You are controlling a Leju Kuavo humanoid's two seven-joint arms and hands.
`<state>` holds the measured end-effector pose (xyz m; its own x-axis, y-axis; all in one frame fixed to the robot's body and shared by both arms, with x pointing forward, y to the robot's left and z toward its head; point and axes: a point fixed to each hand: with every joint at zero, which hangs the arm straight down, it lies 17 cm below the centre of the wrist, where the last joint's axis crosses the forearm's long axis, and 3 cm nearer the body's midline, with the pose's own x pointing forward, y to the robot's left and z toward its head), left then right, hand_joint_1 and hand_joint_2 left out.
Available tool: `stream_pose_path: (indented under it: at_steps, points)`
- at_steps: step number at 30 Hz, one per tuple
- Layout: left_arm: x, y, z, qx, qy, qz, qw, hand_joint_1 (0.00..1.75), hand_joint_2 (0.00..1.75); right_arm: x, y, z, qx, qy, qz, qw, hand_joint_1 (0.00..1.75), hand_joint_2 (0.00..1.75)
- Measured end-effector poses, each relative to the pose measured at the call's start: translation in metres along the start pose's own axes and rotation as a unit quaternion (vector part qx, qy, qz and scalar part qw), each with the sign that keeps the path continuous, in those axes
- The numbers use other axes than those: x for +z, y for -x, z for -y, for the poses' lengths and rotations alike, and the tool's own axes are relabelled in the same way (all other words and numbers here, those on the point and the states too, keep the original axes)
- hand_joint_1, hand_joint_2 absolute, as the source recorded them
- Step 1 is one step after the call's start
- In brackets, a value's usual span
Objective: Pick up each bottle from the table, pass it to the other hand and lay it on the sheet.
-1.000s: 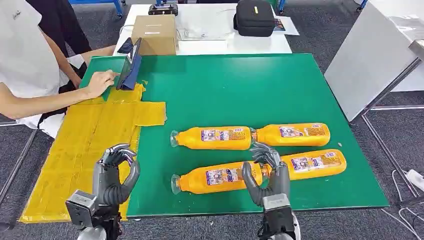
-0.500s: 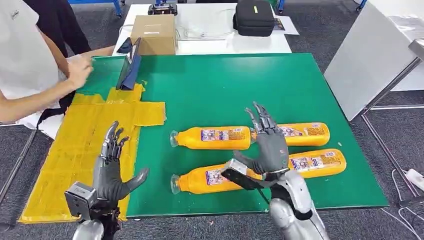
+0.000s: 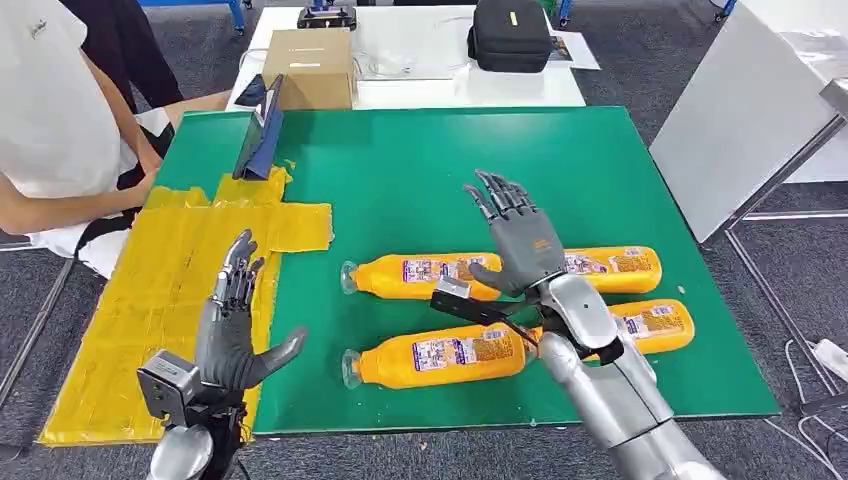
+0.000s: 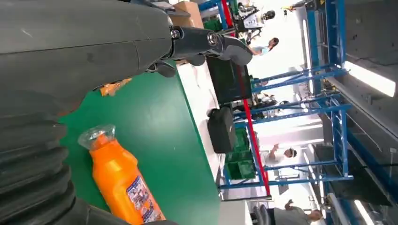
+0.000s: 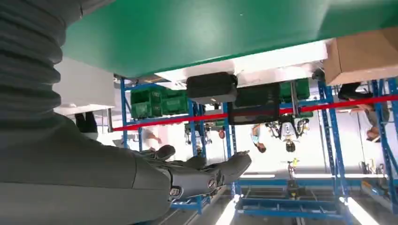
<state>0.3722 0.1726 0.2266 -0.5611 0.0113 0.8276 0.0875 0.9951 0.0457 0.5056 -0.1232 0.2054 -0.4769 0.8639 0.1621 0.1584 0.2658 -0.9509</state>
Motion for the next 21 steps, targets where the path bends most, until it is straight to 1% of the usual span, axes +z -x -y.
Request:
stream_pose_path:
  at_steps: [2,5,10,14,21]
  points:
    - [-0.002,0.0,0.001,0.007,0.003,0.001,1.0,0.0,1.75,-0.005,-0.001,-0.014,0.012,-0.04,0.012,0.999,0.0,1.75]
    - [-0.009,0.0,0.003,0.018,0.008,0.007,1.0,0.0,1.75,-0.018,-0.005,-0.034,0.018,-0.102,0.046,0.994,0.0,1.75]
    - [-0.018,0.002,0.006,0.03,0.009,0.014,0.999,0.0,1.75,-0.029,-0.012,-0.067,0.009,-0.174,0.078,0.982,0.0,1.75]
    - [-0.024,0.006,0.009,0.038,0.011,0.014,0.999,0.0,1.75,-0.022,-0.019,-0.1,-0.008,-0.223,0.085,0.971,0.0,1.75]
    - [-0.029,0.012,0.016,0.046,0.017,0.011,0.999,0.0,1.75,-0.007,-0.018,-0.134,-0.029,-0.269,0.071,0.96,0.0,1.75]
